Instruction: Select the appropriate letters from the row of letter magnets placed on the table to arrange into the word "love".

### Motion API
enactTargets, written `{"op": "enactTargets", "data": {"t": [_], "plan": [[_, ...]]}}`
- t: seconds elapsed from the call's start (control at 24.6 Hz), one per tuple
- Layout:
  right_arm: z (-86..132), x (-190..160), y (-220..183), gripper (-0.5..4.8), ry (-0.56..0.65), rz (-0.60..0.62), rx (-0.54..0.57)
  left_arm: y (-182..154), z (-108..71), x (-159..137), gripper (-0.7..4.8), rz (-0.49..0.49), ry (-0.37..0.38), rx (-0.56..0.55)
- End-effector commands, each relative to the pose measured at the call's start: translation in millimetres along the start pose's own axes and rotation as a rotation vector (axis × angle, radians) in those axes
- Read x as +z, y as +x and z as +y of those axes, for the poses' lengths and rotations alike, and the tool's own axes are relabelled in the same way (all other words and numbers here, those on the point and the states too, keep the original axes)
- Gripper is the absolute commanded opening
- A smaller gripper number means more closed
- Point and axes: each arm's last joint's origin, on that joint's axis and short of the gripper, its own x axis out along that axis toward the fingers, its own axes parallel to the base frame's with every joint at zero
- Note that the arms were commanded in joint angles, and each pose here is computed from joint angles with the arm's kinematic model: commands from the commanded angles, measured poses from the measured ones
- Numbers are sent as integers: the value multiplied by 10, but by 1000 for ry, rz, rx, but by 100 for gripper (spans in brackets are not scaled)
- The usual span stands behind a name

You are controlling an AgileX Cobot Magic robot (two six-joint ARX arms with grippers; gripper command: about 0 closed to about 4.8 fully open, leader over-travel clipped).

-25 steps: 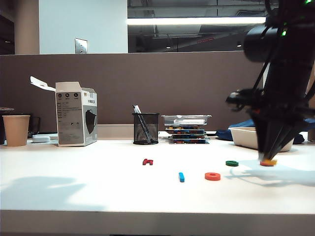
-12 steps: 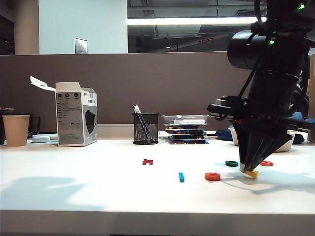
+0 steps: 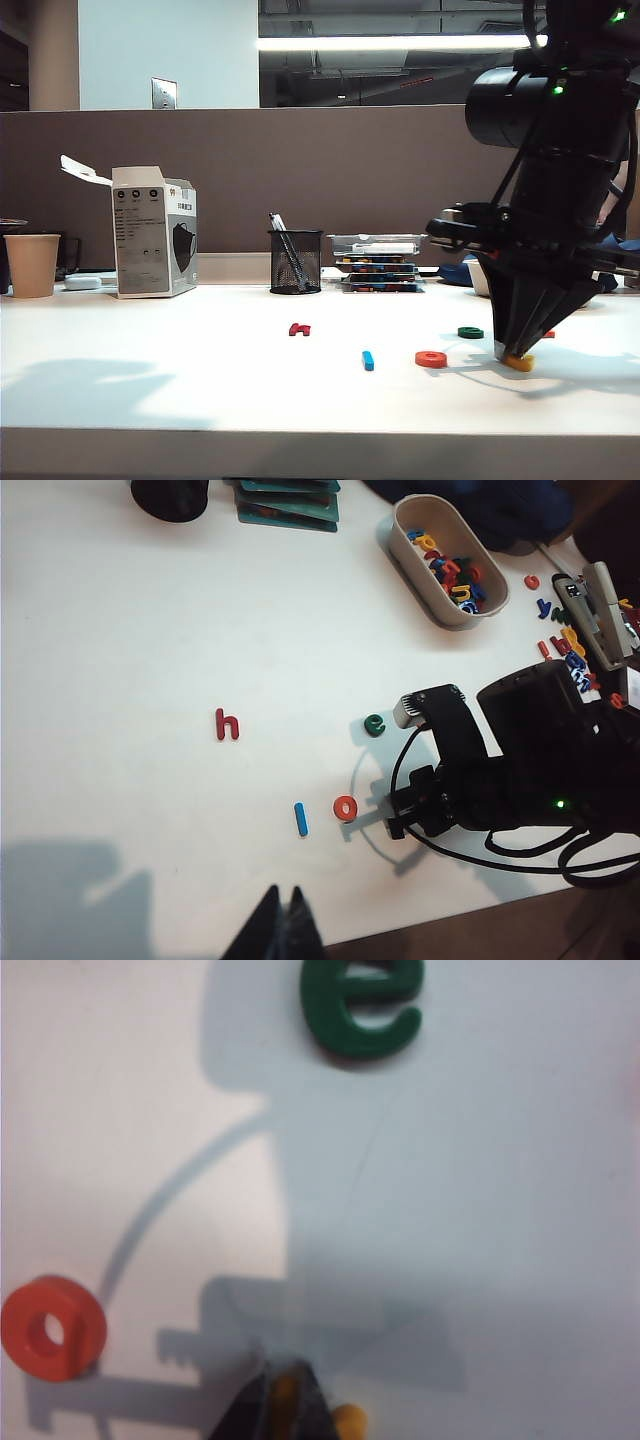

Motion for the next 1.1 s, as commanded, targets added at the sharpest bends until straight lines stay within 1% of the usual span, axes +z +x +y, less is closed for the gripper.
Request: {"op": "enactTargets", "data": {"t": [0.04,0.16,0.33,0.57,0.61,0.81,0.93,0.98,1.06,1.1], "plan": [[-9,-30,24,19,5,18,-4,-18,-3,8,-5,-9,1,-6],[-4,-18,16,64,5,14,0,-18,-3,8,-5,-9,1,-6],[9,4,11,64,2,-4,31,-18,-3,8,-5,-9,1,-6],[34,69,-41,64,-1,-26,44,-18,-2,7,-5,-8,1,-6],[48,102,-67,64,-3,-36,59,-18,-2,7,-5,-8,1,-6],[90,223,-178,64,-9,-76,66,-18,-2,6,-5,-7,1,-6],[116,332,-267,65,-9,-136,42,-18,-2,6,-5,-7,1,-6],[121,365,-298,69,6,-155,24,-18,-2,6,-5,-7,1,-6],[136,435,-364,104,26,-193,1,-18,-2,7,-5,-8,1,-6],[142,462,-390,109,32,-208,-5,-18,-2,7,-5,-8,1,-6]]}}
